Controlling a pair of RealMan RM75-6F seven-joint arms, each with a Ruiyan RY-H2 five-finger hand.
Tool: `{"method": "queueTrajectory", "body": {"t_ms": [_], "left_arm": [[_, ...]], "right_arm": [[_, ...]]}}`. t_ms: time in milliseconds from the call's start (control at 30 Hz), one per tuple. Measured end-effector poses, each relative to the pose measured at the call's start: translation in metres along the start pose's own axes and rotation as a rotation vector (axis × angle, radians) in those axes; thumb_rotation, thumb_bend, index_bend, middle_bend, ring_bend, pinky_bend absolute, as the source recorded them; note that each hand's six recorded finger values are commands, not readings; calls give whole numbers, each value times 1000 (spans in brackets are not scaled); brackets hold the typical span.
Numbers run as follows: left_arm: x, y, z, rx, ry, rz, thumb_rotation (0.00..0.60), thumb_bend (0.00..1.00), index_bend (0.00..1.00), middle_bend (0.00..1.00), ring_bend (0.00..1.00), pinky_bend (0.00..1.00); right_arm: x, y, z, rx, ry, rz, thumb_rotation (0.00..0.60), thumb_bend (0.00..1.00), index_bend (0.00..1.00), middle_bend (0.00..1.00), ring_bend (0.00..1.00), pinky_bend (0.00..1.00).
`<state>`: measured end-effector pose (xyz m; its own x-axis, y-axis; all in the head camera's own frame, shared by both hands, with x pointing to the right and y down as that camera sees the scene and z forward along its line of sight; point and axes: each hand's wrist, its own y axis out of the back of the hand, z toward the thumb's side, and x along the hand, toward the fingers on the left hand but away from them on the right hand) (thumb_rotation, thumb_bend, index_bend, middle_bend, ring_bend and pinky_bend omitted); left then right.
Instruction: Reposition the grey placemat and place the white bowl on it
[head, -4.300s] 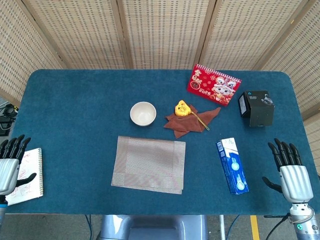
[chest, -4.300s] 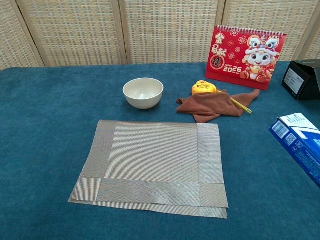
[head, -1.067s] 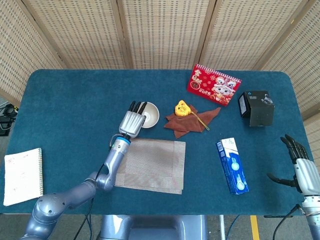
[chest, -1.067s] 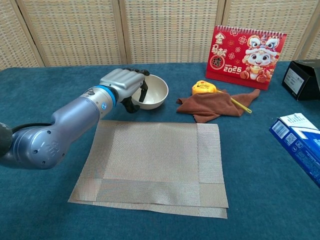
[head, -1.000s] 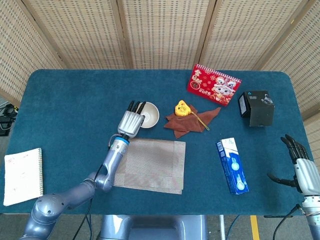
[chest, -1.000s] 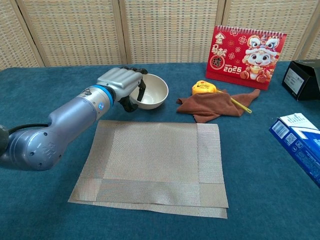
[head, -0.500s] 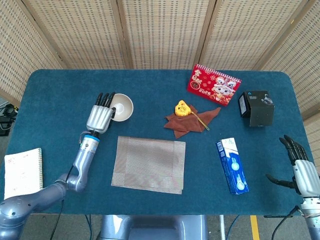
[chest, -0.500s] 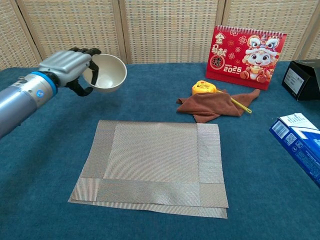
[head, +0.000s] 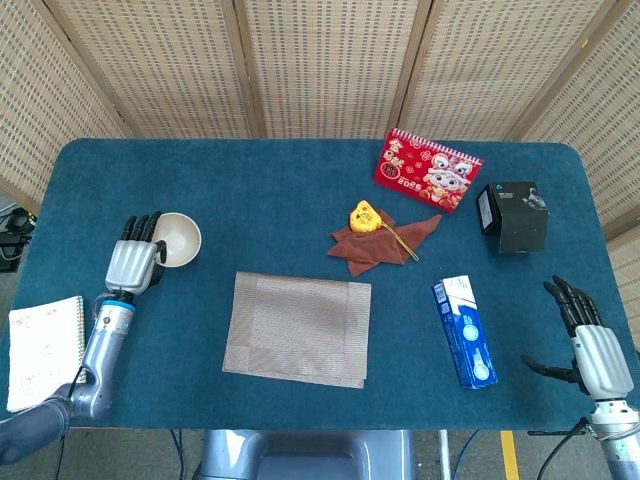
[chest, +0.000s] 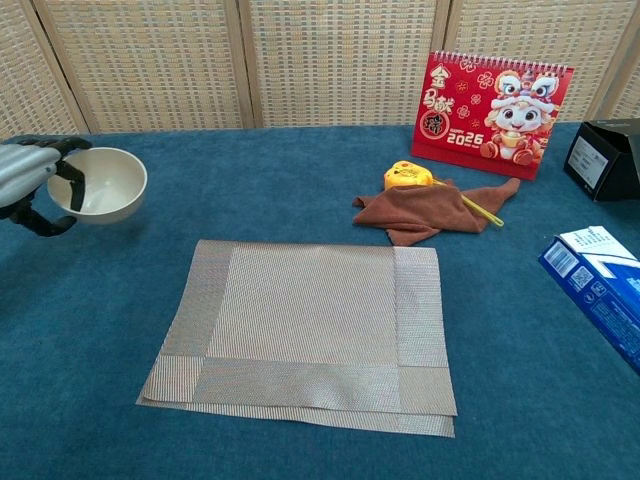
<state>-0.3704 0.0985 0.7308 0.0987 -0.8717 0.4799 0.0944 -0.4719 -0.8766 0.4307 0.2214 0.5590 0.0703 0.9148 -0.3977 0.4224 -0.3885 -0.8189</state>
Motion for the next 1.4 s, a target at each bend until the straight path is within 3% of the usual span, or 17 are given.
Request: {"method": "queueTrajectory", "body": {"t_ms": [100, 200, 367, 500, 800, 1000, 1200, 1400], "left_arm": [[-10, -7, -12, 0, 7, -19, 600, 490, 616, 0, 0, 0], [-15, -10, -19, -1, 12, -21, 600, 411, 538, 0, 0, 0], [-19, -9, -25, -23, 14, -21, 600, 200, 252, 0, 0, 0], [-22, -6, -31, -29, 19, -15, 600, 163, 168, 0, 0, 0], [-31, 6, -44, -54, 29, 5, 600, 161, 199, 0, 0, 0], [-38, 27, -34, -148, -10, 59, 600, 164, 241, 0, 0, 0], [-50, 52, -1, -183, -128, 90, 600, 164, 294, 0, 0, 0], [-73, 56, 53, -153, -302, 58, 600, 166, 300, 0, 0, 0]], "right_arm": [[0, -2, 1, 5, 2, 2, 600, 83, 17, 0, 0, 0], [1, -4, 2, 9, 4, 4, 600, 83, 17, 0, 0, 0], [2, -4, 3, 12, 6, 4, 600, 83, 14, 0, 0, 0], [3, -4, 4, 15, 7, 2, 600, 84, 14, 0, 0, 0], [5, -6, 7, 19, 16, 5, 600, 84, 14, 0, 0, 0], [5, -9, 7, 20, 16, 12, 600, 84, 14, 0, 0, 0], [6, -7, 9, 14, 21, 8, 600, 84, 14, 0, 0, 0], [7, -1, 9, -5, 17, -4, 600, 84, 14, 0, 0, 0]]}}
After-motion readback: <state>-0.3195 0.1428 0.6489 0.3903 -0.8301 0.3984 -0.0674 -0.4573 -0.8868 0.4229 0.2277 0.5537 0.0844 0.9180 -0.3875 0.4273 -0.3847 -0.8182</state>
